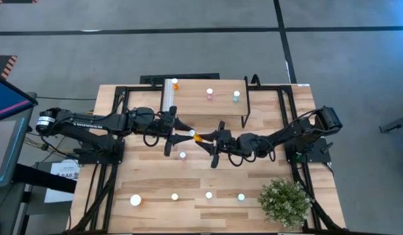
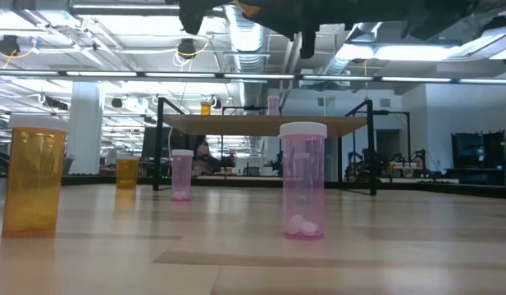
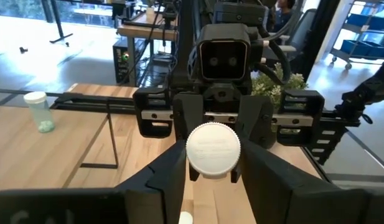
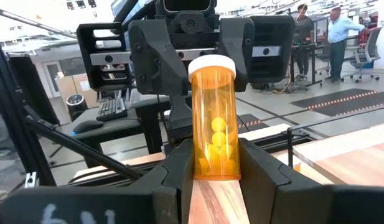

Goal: Pick and place medicine bottles onto shelf by color
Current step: Put the top small orange pill bottle on the shelf

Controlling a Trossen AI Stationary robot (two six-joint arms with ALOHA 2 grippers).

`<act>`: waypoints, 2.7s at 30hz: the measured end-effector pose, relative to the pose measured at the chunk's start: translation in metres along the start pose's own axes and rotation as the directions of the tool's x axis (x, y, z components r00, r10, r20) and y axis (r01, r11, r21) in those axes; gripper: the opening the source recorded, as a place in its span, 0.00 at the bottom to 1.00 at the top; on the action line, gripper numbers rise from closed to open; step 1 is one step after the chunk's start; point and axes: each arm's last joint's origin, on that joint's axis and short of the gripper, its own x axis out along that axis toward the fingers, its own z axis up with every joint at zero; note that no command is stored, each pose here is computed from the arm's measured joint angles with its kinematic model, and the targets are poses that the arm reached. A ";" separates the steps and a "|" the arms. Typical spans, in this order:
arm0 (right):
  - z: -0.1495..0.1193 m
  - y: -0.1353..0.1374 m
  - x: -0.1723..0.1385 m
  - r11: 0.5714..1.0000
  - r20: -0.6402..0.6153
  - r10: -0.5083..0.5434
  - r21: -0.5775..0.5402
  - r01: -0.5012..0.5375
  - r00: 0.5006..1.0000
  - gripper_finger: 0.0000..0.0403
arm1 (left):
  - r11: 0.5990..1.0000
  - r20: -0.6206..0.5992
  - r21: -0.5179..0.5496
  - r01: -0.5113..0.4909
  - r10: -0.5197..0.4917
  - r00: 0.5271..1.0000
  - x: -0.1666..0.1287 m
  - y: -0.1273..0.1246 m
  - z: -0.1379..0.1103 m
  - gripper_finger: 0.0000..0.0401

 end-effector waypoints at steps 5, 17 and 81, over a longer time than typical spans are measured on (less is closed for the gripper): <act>0.000 0.000 0.000 1.000 0.000 0.001 0.000 -0.001 1.000 0.30 | 1.000 0.000 -0.001 0.000 0.000 1.000 0.000 0.000 0.000 0.30; 0.000 0.000 0.000 1.000 0.000 0.001 0.000 -0.001 1.000 0.31 | 1.000 0.000 -0.006 0.001 -0.001 1.000 0.000 0.000 0.000 0.27; -0.003 -0.005 -0.002 0.987 -0.093 -0.031 -0.162 0.015 0.995 0.58 | 0.806 -0.305 0.000 -0.592 0.564 0.767 -0.045 0.087 0.015 0.27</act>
